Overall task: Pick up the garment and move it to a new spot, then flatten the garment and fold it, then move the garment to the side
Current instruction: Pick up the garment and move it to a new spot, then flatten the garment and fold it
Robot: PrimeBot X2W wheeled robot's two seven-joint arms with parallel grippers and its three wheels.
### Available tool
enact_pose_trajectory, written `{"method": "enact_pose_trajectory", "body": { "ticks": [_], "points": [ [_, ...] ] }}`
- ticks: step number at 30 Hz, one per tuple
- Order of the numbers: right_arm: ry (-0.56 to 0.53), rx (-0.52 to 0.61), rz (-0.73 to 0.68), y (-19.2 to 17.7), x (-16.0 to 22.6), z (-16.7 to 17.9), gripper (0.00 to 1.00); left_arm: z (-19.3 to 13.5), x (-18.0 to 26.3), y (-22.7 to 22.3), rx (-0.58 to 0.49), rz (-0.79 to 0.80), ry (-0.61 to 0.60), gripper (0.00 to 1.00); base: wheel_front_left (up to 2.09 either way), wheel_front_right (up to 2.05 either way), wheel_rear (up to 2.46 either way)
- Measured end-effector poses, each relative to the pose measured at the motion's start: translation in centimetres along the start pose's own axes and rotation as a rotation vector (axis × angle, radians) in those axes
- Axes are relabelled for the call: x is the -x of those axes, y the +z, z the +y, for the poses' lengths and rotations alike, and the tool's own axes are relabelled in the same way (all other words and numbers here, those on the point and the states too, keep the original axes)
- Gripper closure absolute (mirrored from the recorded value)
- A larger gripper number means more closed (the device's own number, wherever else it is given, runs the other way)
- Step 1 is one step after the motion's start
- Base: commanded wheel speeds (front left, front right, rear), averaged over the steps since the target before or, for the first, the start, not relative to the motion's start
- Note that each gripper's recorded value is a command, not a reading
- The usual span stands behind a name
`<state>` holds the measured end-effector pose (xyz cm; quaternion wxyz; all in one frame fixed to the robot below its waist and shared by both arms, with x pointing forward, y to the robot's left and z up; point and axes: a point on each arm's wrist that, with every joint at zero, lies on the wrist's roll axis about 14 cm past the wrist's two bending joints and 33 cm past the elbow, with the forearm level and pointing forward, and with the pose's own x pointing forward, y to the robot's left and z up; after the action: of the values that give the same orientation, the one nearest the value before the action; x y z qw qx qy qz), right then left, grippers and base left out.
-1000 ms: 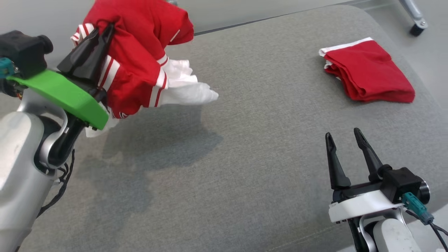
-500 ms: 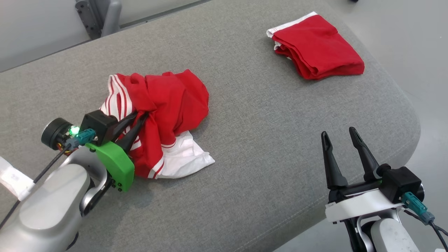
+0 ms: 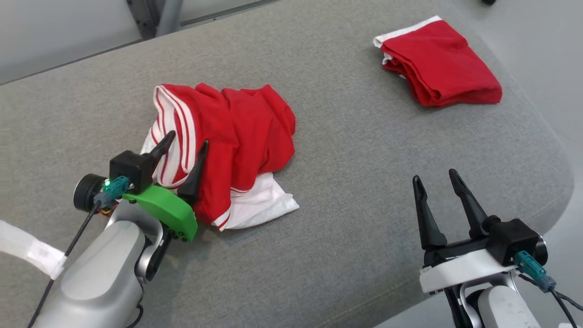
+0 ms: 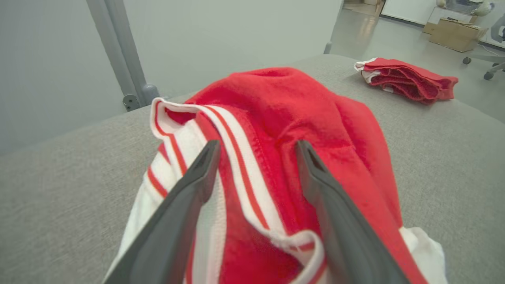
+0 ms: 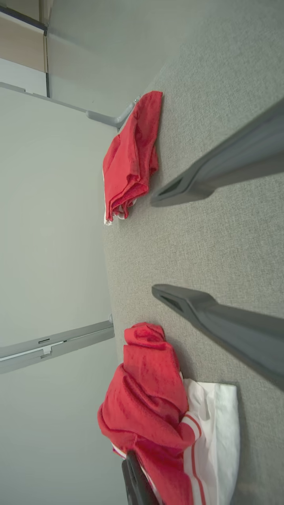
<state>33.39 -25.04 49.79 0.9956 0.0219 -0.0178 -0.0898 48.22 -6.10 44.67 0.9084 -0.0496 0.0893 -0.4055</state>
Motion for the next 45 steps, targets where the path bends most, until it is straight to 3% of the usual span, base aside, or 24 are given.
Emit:
{"method": "enact_pose_trajectory", "body": {
  "ticks": [7,12,17,22,34,45],
  "points": [
    [0.121,-0.049,-0.013,-0.1,-1.5,3.9,0.00,4.9,5.6,3.5,0.063,-0.142,0.274,0.00,0.00,0.00,0.00],
    [0.211,-0.076,-0.013,-0.3,-2.2,7.0,0.00,7.5,11.9,2.7,0.136,-0.183,0.483,0.00,0.00,0.00,0.00],
    [0.282,-0.094,-0.019,-0.1,-2.2,9.3,0.00,9.0,17.7,3.7,0.074,-0.243,0.651,0.00,0.00,0.00,0.00],
    [0.299,-0.098,-0.049,0.8,-1.6,9.7,0.00,8.3,22.6,4.5,0.075,-0.322,0.782,0.00,0.00,0.00,0.00],
    [0.321,-0.067,-0.063,1.2,0.8,9.8,0.00,5.2,29.1,3.4,-0.046,-0.311,0.869,0.00,0.00,0.00,0.00],
    [0.309,-0.073,-0.079,1.7,1.7,9.3,0.00,4.1,29.0,2.9,-0.073,-0.286,0.848,0.00,0.00,0.00,0.00]
  ]
}}
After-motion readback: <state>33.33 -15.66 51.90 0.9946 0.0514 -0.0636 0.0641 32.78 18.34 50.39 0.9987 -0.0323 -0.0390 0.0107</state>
